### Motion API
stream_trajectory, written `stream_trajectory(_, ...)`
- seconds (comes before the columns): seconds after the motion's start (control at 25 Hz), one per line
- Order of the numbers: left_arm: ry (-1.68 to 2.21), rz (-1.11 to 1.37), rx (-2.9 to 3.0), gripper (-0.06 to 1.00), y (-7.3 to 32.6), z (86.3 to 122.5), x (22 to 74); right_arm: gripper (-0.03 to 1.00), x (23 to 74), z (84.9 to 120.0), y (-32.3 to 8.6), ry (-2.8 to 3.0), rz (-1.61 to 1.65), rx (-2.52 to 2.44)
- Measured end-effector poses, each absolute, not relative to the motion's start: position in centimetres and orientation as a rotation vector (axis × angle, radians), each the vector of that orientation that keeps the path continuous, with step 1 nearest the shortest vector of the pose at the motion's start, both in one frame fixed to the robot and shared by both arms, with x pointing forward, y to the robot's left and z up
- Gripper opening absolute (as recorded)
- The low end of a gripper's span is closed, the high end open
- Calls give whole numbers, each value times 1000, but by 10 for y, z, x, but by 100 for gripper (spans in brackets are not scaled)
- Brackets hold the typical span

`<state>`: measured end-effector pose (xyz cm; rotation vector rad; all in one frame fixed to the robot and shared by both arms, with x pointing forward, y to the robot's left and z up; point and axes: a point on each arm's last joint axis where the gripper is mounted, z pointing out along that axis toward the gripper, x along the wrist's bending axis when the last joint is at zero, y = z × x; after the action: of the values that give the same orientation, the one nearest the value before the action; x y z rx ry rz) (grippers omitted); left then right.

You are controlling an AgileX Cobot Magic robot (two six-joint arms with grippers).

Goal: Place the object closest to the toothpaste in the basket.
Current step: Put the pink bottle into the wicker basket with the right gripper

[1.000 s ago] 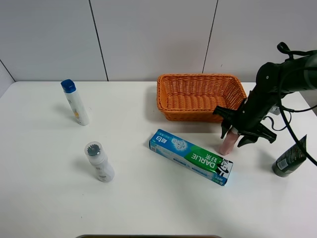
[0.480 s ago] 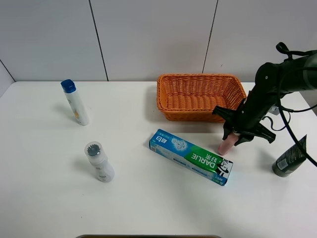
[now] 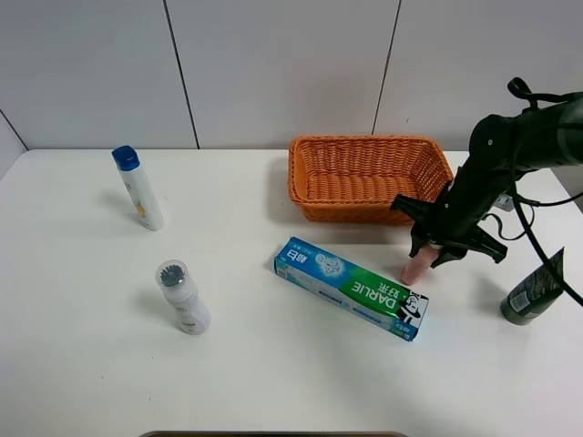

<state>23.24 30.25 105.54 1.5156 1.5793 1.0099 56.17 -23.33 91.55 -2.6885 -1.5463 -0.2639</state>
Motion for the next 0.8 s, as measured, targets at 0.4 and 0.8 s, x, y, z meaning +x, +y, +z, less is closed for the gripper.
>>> stream_trajectory(0.4,1579,1010,1516,94,302,1055,232,38,556,945,-232,-1619,-348,-2681)
stream_trajectory(0.8,1579,1010,1516,94,302,1055,232,38,540,984,-217,-1739,-483,-2619)
